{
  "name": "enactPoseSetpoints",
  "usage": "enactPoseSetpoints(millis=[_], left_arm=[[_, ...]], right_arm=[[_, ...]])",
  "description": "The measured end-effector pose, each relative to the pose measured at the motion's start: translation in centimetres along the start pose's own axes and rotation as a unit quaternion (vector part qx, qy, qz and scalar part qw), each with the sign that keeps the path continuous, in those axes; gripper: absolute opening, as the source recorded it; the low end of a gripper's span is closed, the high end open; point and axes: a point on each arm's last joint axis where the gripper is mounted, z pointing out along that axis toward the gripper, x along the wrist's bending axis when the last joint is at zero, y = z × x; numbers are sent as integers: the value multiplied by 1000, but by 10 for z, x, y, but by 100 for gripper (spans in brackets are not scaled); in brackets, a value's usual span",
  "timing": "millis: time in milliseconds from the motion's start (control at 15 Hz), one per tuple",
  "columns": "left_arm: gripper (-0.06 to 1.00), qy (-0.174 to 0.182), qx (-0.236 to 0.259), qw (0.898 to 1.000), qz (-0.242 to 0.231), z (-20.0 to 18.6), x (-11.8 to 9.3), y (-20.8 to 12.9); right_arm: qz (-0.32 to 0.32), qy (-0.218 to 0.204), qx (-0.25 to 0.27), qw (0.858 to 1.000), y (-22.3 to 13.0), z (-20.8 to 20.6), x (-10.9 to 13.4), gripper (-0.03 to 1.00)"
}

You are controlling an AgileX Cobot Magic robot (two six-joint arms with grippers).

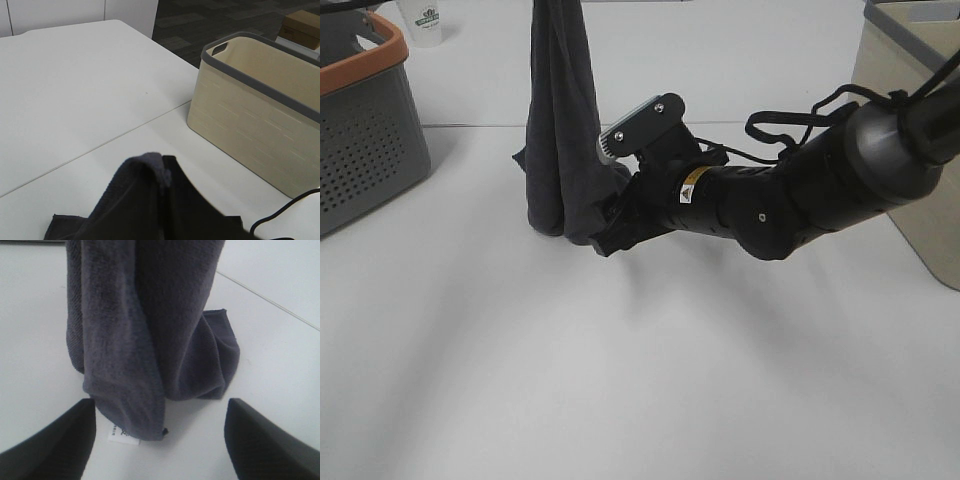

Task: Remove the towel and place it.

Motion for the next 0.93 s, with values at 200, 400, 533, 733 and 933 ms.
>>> enactPoseSetpoints(millis=[200,400,533,733,933], left_arm=[[0,0,1,1000,1,0,0,0],[0,-5,2,1000,1,0,-1,-1],[0,-8,2,1000,1,0,-1,-1],[0,-9,3,1000,1,0,-2,-1],[0,0,1,1000,1,0,0,0]], right_arm=[[-19,43,-15,999,-14,11,12,71],[-13,44,-35,998,-16,21,13,70],[-13,41,-47,998,-11,32,12,69],[-14,44,-24,999,-18,38,13,62],[-12,47,5,999,-24,38,14,53]])
